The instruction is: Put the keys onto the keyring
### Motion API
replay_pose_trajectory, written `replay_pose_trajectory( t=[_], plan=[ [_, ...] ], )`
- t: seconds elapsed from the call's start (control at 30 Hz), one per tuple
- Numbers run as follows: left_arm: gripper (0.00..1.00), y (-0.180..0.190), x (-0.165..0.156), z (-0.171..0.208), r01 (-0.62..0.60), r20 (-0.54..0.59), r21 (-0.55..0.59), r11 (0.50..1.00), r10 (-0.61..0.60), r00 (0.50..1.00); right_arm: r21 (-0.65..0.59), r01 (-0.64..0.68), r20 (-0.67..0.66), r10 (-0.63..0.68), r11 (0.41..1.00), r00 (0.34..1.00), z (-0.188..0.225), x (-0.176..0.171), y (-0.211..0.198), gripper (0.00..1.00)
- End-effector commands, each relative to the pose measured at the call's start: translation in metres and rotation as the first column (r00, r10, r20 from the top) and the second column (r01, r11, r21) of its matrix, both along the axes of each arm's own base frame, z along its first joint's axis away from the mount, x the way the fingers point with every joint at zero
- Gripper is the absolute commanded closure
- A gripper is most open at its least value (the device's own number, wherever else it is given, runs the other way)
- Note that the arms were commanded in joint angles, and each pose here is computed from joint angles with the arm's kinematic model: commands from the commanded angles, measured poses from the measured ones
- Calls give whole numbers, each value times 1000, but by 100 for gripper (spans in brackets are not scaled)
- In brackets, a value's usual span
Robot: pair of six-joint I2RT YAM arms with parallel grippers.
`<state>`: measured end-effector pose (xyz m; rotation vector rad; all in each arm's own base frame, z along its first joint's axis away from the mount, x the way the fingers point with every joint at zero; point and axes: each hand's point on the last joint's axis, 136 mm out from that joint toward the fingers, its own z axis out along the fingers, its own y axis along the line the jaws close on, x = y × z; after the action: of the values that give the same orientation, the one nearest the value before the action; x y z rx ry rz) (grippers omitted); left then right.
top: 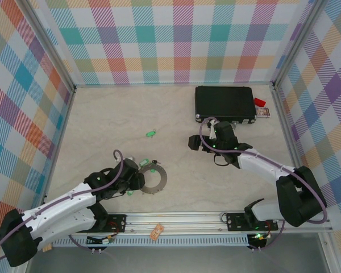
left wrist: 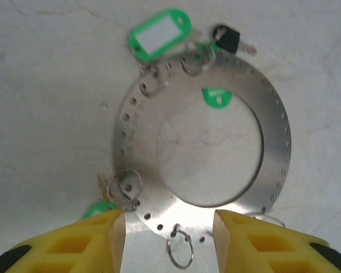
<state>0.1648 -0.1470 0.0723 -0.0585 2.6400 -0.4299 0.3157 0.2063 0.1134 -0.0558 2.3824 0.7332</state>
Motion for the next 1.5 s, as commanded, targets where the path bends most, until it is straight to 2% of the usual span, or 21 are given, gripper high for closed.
replay_pose_trajectory(
  t=[0.0,0.1,0.3,0.67,0.87,1.17,1.27,1.47],
  plan=[
    [57,-1,-15,-8,44,-24,24,999,-43,999,9,9,22,-9,1000,1000,8,3,2,1],
    [61,-8,-25,-13,108,-24,51,993,-107,994,7,11,15,-12,1000,1000,5,3,1,1],
    [66,-12,-33,-26,164,-46,116,980,-160,986,12,7,8,-8,1000,1000,4,2,2,1],
    [66,-19,-31,-36,204,-74,216,955,-192,979,12,9,6,-9,1000,1000,3,1,2,1],
    [76,-12,-25,-35,171,-64,268,948,-159,985,18,8,6,-8,1000,1000,4,0,2,1],
    [92,-14,-26,-34,180,-64,254,950,-170,983,24,5,2,-5,1000,1000,3,0,3,1],
    [92,-14,-27,-34,185,-66,251,950,-174,983,25,5,0,-5,1000,1000,2,0,4,1],
    [84,-14,-29,-36,189,-77,250,950,-175,981,28,4,1,-4,1000,1000,3,0,4,1]
  ],
)
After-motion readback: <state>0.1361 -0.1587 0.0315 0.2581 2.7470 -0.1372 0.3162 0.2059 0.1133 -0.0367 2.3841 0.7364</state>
